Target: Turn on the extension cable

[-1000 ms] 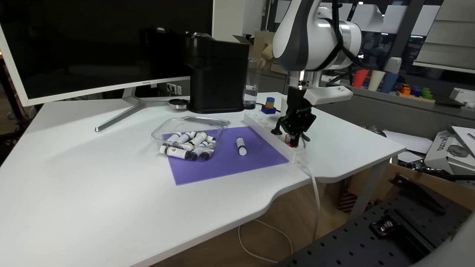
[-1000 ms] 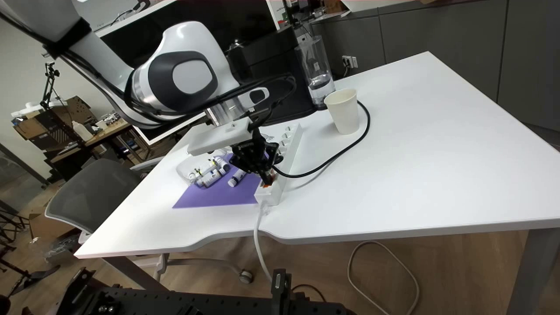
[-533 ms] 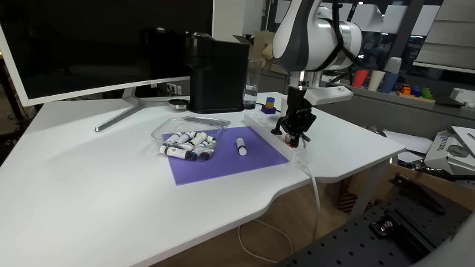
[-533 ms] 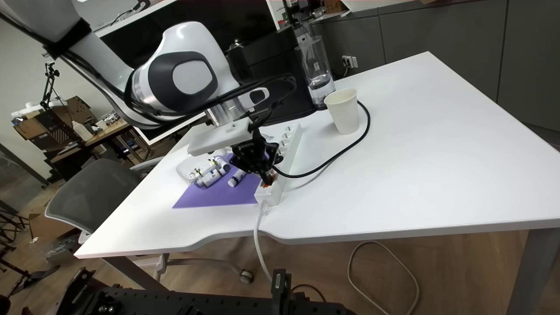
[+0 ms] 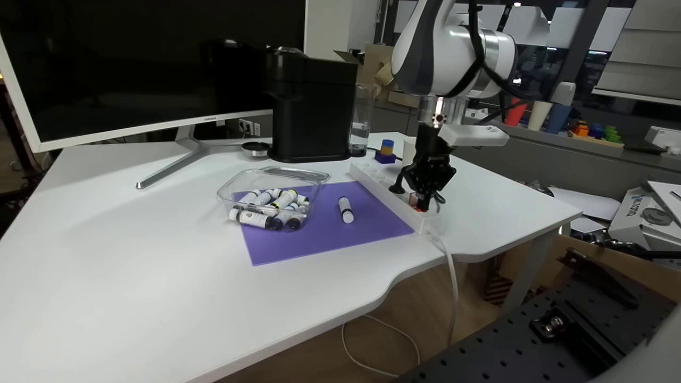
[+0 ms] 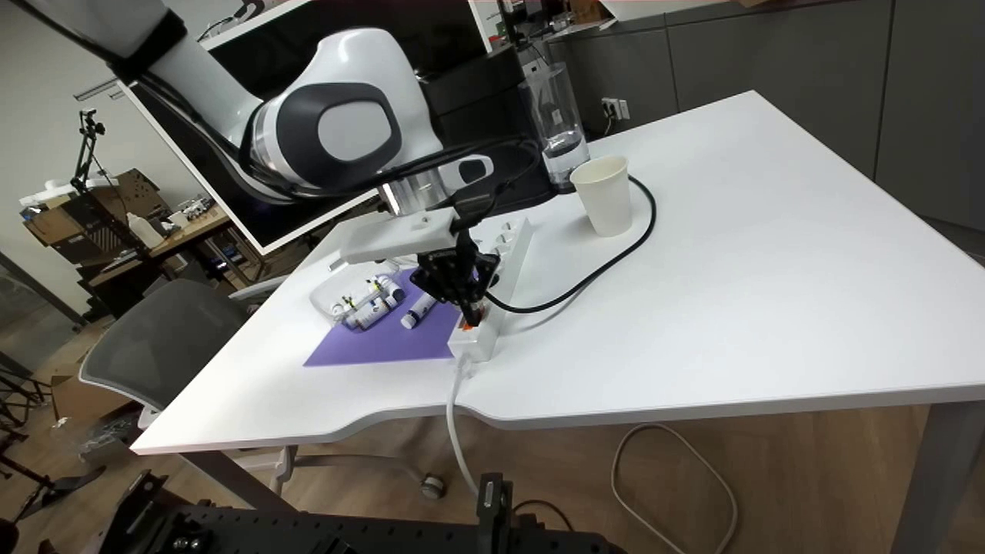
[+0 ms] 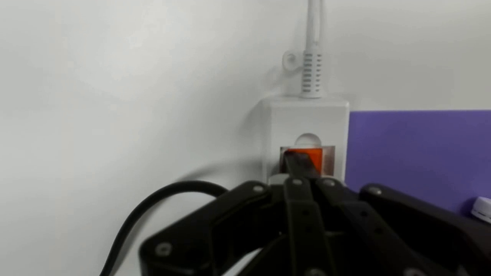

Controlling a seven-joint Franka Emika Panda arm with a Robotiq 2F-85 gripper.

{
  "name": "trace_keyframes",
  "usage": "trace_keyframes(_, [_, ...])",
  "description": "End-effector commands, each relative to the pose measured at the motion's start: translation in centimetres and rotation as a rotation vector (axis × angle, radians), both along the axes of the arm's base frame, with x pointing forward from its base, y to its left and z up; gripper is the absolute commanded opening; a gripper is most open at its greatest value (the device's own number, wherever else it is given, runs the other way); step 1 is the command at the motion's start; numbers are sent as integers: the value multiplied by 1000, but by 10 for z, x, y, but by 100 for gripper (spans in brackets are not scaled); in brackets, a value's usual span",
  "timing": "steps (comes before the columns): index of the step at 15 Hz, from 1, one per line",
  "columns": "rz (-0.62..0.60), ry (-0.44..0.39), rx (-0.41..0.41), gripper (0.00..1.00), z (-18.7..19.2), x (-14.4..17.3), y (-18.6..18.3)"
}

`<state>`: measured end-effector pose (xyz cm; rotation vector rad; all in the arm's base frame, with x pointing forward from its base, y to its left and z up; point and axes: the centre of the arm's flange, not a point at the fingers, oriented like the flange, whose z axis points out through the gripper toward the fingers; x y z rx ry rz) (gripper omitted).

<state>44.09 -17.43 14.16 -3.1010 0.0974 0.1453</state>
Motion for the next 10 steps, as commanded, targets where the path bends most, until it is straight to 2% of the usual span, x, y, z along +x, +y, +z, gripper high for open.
trace_keyframes(1, [-48,64,85,0,-30,6,-20])
trace_keyframes(3, [-46,57,98,0,-19,3,-21])
trace_keyframes(10, [81,-29,29,0,46,-32,4])
